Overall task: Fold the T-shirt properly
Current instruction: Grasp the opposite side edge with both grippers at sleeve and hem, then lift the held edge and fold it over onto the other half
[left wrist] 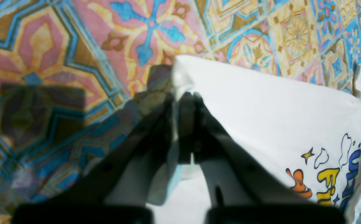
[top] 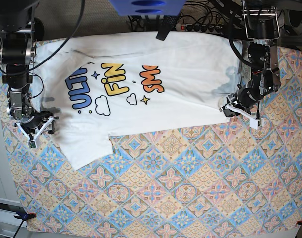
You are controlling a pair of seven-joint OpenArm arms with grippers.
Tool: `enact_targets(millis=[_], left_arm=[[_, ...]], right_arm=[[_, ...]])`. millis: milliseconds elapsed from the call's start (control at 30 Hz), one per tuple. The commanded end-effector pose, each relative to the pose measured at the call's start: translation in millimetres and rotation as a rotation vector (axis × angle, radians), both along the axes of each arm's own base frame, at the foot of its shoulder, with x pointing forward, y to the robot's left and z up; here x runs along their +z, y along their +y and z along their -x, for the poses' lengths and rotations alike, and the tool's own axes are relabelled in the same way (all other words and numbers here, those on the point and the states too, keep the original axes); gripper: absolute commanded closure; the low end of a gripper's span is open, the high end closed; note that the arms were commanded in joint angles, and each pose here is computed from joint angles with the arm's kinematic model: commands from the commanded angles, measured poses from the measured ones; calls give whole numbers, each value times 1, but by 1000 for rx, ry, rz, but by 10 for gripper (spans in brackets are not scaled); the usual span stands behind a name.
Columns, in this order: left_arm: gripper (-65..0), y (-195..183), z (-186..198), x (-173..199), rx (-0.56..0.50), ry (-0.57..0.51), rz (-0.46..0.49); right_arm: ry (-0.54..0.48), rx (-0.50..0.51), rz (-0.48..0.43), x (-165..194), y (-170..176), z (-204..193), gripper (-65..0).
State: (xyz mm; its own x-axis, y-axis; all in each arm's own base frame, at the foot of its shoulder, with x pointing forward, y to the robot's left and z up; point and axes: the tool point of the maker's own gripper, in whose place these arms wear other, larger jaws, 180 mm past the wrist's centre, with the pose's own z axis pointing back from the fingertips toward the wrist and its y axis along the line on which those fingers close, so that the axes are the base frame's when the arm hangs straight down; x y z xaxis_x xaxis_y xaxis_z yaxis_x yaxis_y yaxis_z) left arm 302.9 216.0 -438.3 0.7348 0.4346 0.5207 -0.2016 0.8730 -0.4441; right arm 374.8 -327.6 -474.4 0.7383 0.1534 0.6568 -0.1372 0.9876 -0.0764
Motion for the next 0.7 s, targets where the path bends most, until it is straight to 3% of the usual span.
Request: enact_targets(millis=[0, 133, 233, 433, 667], left_arm=[[0, 5, -11, 13, 3, -47, -11], [0, 3, -12, 13, 2, -48, -7], [0, 3, -12, 12, 0, -47, -7], [0, 2, -12, 12, -1, -47, -7], [0, 1, -12, 12, -2, -48, -6]], right_arm=[[-19, 16, 25, 13, -7, -9, -307], [-7, 57, 39, 9, 0, -6, -307], [13, 118, 2, 6, 14, -2, -302], [40, 226, -101, 6, 39, 7, -153], [27, 230, -116, 9, 41, 4, -51]])
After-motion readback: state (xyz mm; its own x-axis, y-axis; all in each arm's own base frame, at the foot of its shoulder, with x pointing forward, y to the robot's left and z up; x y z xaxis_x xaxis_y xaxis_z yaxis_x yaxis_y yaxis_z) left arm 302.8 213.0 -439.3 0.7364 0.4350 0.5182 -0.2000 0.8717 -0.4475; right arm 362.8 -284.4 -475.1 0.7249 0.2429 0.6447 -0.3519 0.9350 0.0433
